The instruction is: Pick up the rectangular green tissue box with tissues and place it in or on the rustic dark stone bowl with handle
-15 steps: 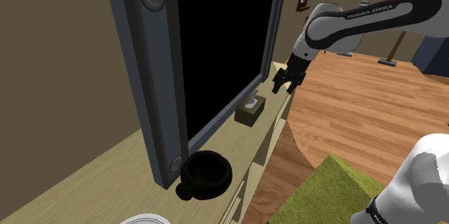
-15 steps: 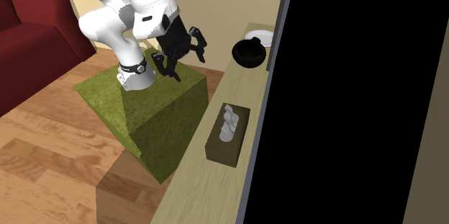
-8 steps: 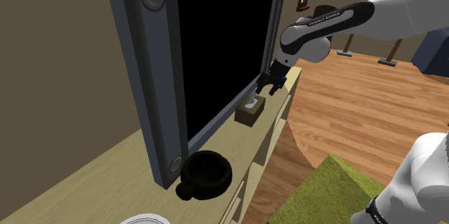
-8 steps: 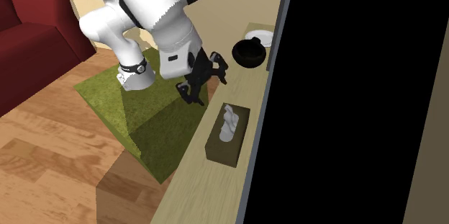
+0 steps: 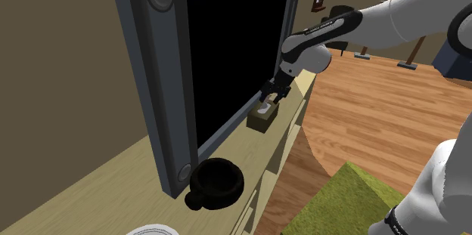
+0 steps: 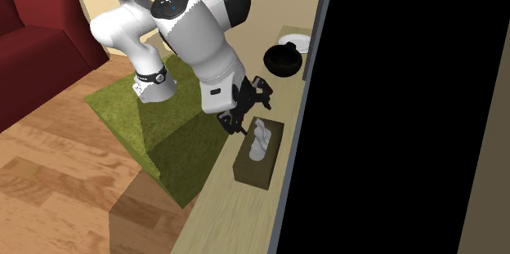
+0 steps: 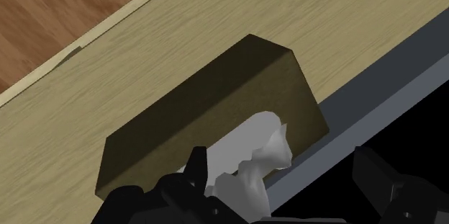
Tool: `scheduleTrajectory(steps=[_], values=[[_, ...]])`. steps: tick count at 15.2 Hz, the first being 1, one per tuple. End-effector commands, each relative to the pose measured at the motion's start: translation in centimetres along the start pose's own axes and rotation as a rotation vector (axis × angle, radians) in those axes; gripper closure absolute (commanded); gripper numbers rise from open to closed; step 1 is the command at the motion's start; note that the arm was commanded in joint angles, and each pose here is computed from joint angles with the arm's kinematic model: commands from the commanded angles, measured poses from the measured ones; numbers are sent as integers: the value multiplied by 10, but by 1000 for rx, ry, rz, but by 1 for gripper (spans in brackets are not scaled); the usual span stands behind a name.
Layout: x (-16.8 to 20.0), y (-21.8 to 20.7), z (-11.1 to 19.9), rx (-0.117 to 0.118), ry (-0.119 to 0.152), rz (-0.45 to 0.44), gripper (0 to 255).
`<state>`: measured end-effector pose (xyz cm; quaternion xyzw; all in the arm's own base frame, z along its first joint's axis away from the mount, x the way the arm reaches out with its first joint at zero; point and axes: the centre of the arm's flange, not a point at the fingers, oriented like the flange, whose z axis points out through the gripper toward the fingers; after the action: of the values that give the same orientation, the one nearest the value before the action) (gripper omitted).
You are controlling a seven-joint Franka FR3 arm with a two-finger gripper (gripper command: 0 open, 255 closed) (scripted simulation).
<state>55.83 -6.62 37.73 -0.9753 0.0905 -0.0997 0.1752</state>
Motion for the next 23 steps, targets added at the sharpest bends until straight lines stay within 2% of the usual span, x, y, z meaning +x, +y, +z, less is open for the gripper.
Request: scheduleTrajectory(steps=[1,2,10,11,20,23], values=[[0,0,11,0,1,0,0],[0,0,19,0,1,0,0],[0,0,19,0,0,0,0],[0,0,19,0,0,0,255],[0,0,19,0,1,0,255],[3,-5,5,0,1,0,255]])
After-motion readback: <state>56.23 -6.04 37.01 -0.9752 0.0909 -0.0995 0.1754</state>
